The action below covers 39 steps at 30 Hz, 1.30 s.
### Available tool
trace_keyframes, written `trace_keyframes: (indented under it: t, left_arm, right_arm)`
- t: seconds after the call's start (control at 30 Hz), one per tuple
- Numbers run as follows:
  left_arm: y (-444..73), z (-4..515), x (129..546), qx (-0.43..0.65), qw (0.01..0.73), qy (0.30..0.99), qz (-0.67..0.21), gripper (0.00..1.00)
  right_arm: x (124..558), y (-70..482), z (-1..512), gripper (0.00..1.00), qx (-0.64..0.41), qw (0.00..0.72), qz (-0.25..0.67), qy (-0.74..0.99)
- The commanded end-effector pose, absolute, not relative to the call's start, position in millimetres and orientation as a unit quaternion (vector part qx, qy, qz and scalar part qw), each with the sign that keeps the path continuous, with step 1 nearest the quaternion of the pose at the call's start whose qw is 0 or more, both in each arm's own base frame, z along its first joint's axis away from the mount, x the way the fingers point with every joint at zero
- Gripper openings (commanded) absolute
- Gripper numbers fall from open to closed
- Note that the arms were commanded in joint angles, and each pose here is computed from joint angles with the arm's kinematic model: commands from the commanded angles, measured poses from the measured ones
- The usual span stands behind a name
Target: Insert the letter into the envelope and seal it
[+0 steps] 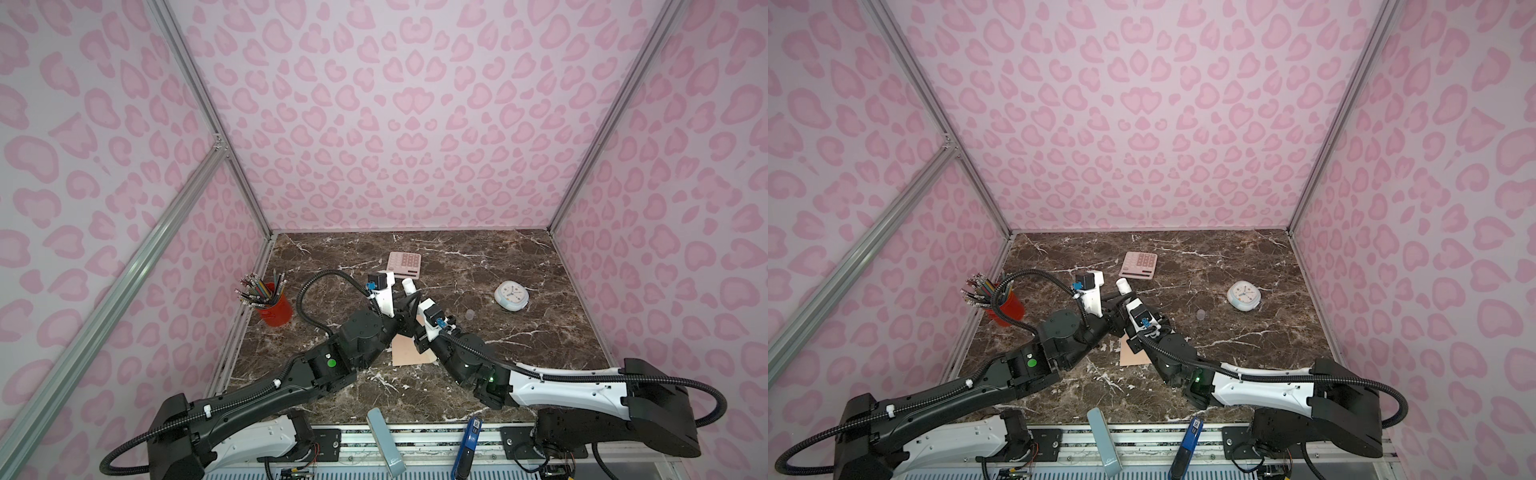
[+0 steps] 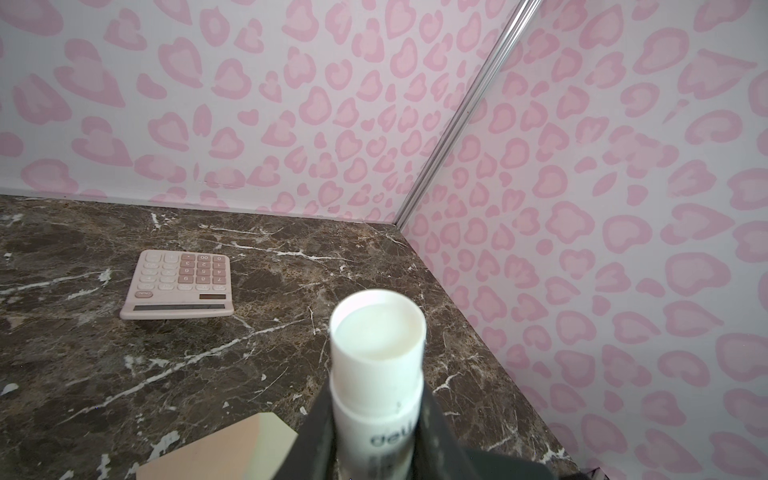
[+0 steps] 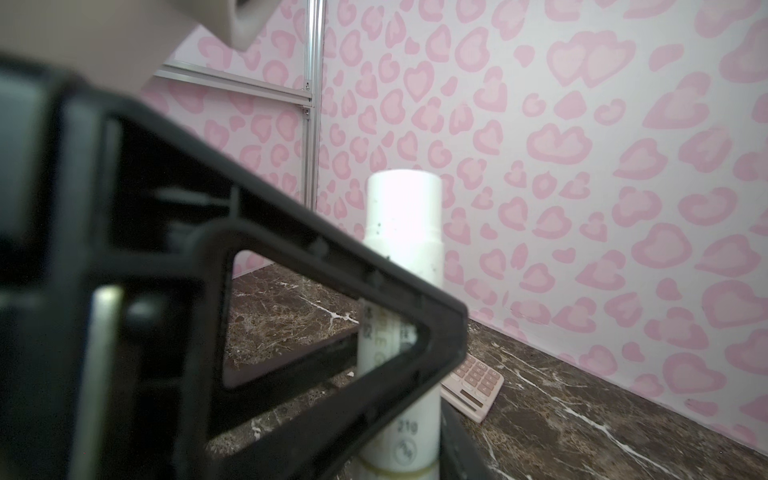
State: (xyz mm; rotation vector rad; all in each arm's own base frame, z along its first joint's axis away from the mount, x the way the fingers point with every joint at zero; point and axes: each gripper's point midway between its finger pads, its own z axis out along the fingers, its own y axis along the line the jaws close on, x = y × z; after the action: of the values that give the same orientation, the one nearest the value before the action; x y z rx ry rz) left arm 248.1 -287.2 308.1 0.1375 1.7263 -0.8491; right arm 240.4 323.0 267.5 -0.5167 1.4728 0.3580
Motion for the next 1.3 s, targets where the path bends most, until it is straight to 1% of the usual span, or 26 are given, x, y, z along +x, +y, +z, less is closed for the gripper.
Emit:
trace_keyframes:
  t: [0.0, 0.4, 0.6, 0.7, 0.87, 1.07, 1.27]
  left_arm:
    - [-286.4, 315.7, 248.1, 0.056, 0.577, 0.726, -0.369, 0.08]
    - [-287.8, 314.5, 248.1, 0.060, 0.576, 0.728, -0.367, 0.08]
    - [-289.7, 318.8, 241.5, 0.092, 0.579, 0.722, -0.367, 0.08]
    - [-295.9, 325.9, 228.6, 0.148, 0.577, 0.710, -0.376, 0.08]
    - [-305.2, 335.6, 193.9, 0.244, 0.539, 0.668, -0.452, 0.08]
    - [-301.4, 329.6, 163.7, 0.304, 0.485, 0.641, -0.512, 0.06]
    - [-295.4, 334.5, 135.5, 0.342, 0.456, 0.610, -0.551, 0.05]
  right_arm:
    - [241.1, 322.6, 268.8, 0.37, -0.223, 0.698, 0.166, 0.660]
    - [240.5, 323.1, 270.9, 0.21, -0.224, 0.694, 0.175, 0.661]
    - [230.0, 333.7, 276.3, 0.13, -0.250, 0.675, 0.211, 0.661]
    - [217.7, 341.8, 281.9, 0.11, -0.278, 0.656, 0.245, 0.658]
    - [193.7, 348.6, 295.1, 0.08, -0.313, 0.618, 0.310, 0.651]
    - [158.7, 354.5, 313.0, 0.06, -0.360, 0.563, 0.399, 0.628]
    - [134.0, 351.6, 333.6, 0.05, -0.381, 0.523, 0.473, 0.598]
